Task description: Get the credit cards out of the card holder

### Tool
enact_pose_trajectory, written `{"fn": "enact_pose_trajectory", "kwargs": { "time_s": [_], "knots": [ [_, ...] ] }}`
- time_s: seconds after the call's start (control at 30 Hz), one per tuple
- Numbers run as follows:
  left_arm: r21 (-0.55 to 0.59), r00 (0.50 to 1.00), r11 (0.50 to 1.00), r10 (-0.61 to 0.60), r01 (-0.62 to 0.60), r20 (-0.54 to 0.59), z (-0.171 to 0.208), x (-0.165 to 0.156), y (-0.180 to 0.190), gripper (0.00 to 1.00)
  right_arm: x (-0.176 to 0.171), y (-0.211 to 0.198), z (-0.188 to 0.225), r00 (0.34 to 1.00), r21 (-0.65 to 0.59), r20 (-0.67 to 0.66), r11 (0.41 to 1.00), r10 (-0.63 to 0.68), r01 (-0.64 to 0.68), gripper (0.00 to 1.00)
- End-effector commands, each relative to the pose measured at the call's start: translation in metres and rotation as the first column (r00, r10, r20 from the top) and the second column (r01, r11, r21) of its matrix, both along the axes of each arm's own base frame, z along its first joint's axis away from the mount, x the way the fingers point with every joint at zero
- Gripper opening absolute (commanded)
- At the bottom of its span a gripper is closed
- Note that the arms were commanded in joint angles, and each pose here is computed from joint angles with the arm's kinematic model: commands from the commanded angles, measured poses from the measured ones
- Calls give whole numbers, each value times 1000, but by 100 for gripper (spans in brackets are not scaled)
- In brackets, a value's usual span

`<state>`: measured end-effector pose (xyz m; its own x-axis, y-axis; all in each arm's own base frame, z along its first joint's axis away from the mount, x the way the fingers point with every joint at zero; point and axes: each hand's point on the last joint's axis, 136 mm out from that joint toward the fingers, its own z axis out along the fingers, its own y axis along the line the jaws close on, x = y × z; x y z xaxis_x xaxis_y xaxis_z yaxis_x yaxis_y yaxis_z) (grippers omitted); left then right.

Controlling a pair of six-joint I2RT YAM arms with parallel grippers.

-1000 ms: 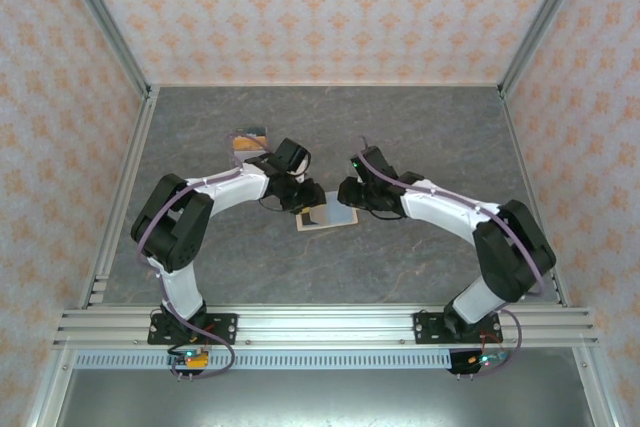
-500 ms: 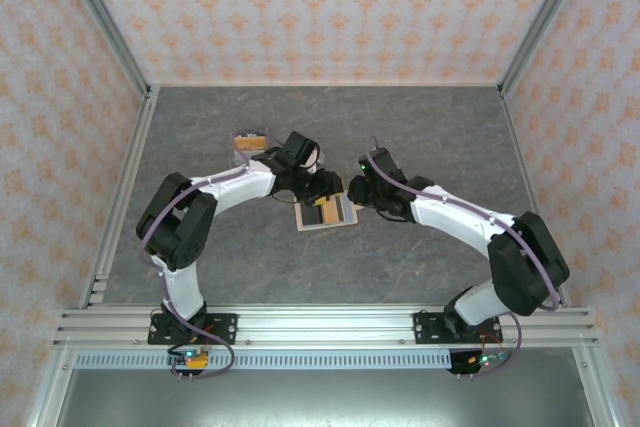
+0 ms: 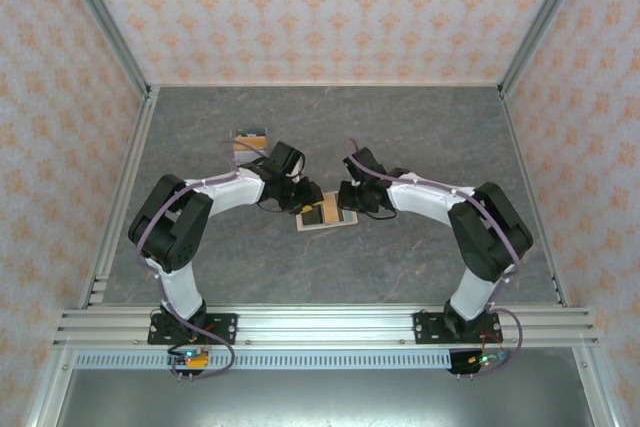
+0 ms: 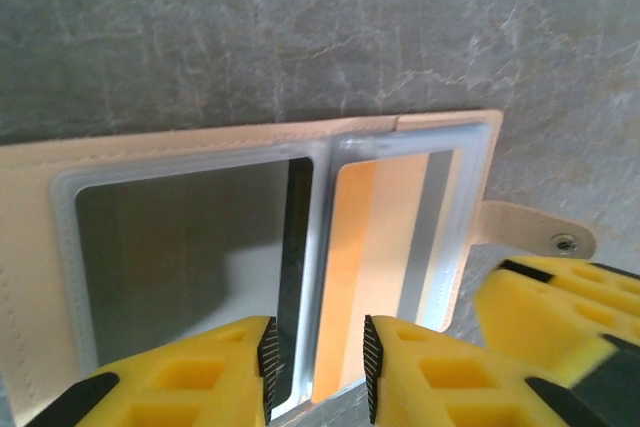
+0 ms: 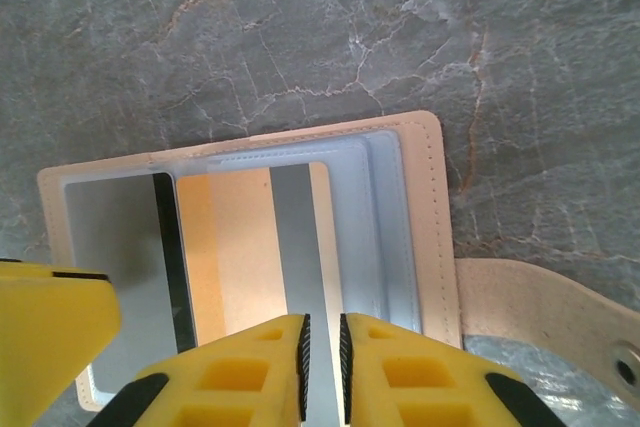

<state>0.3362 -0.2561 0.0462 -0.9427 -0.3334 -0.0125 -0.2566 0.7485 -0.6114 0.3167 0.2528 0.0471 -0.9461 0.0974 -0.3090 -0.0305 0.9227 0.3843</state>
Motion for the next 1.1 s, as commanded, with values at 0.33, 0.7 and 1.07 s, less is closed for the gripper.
{"fn": "enact_pose_trajectory", "kwargs": {
  "time_s": [0.33, 0.7, 1.07],
  "knots": [
    [-57, 1000, 998, -25, 25, 0, -11, 7, -18, 29, -3, 8, -18, 997, -11, -73, 999, 32, -33, 18],
    [-120, 999, 992, -43, 44, 11, -4, 7, -27, 21, -5, 6, -26, 995, -21, -97, 999, 27, -29, 18],
    [-105, 998, 993, -50, 53, 31, 5, -1, -13, 11, -7, -12, -37, 994, -121, -112, 993, -18, 4, 17]
  ]
}}
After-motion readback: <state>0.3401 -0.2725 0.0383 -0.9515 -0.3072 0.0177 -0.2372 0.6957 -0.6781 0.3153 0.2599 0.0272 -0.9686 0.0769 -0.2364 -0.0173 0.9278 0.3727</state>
